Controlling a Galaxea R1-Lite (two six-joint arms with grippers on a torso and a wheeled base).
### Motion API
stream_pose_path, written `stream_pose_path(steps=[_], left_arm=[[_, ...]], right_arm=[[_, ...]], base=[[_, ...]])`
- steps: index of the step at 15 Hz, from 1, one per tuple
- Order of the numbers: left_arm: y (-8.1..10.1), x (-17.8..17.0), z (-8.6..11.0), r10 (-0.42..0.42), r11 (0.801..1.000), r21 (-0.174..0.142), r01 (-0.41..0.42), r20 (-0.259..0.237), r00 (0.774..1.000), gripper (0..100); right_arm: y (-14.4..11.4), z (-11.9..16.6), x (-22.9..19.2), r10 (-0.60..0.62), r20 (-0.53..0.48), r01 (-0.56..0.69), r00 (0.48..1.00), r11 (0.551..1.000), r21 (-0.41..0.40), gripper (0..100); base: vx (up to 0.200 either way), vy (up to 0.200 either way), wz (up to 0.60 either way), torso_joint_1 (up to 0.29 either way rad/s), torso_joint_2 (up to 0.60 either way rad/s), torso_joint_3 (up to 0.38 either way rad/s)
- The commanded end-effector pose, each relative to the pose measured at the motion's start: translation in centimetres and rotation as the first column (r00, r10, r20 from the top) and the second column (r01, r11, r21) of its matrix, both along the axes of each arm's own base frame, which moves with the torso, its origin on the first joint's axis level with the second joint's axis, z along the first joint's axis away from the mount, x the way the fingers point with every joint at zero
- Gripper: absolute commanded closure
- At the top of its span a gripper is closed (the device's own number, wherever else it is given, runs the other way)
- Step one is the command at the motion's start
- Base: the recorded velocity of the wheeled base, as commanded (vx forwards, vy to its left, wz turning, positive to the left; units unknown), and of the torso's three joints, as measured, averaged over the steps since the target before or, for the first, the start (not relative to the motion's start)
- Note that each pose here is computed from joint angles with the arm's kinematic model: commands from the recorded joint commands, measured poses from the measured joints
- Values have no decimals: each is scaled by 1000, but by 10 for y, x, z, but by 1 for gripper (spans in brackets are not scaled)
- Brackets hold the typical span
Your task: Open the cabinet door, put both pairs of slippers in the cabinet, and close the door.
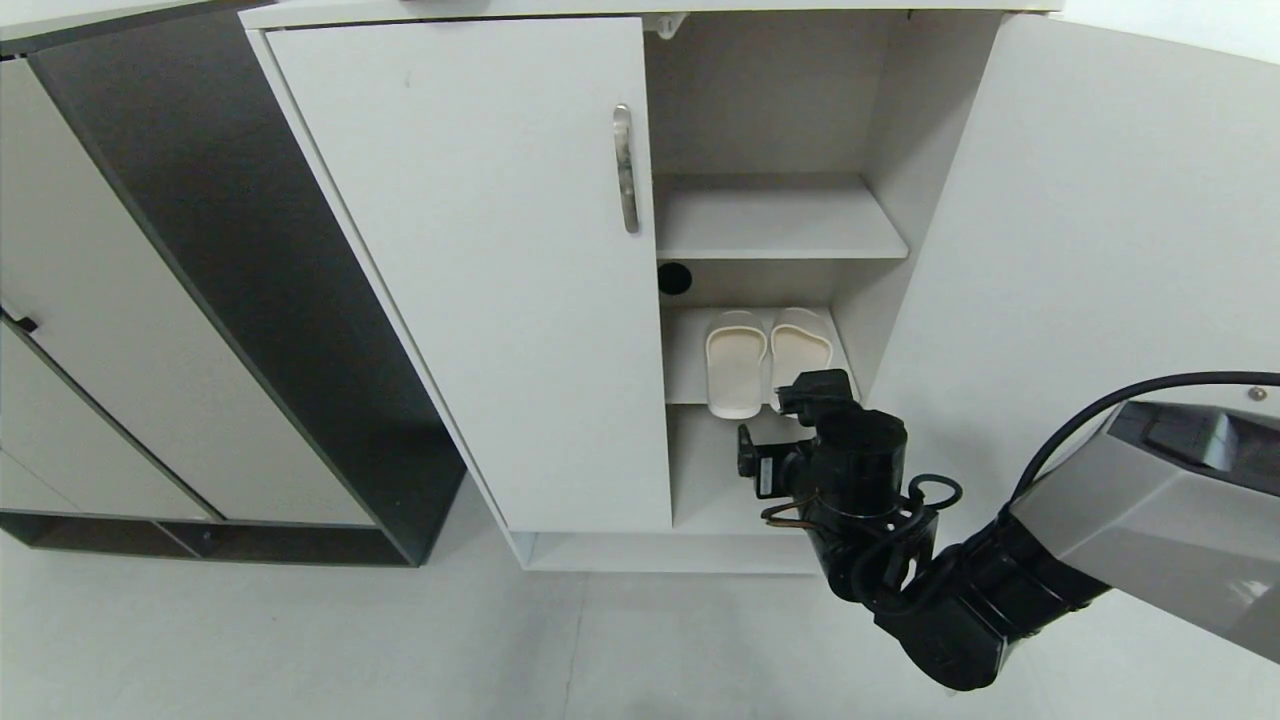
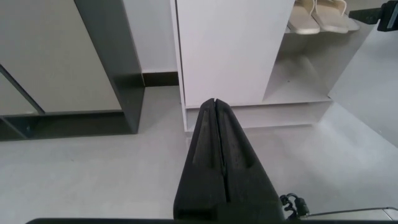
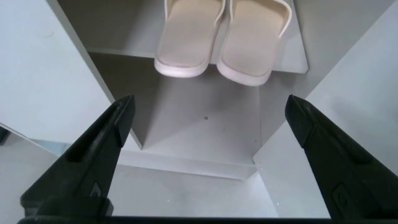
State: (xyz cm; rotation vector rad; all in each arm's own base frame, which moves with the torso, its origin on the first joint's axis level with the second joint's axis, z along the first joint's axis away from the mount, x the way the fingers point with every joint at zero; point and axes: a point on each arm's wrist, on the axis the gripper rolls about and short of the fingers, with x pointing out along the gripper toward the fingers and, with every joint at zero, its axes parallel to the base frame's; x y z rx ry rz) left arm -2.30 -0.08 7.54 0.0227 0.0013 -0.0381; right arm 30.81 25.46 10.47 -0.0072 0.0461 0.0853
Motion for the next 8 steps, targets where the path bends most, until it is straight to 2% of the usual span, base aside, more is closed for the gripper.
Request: stream_pose_path(steps=[1,3,8], left_arm=[[0,0,0,0,1000,0,0,-1,1000,100],[0,0,0,0,1000,0,0,-1,1000,100],[0,0,0,0,1000,0,0,-1,1000,100]], right_arm=[[0,-1,0,1,-2,-1,1000,1000,-1,0],[0,-2,0,1,-4,-1,1000,1000,-3,0],[0,-3,0,1,-7,-2,1000,1000,-6,0]], base=[[0,0,0,0,0,0],[0,0,0,4,-1,55],[0,0,0,4,1,186]])
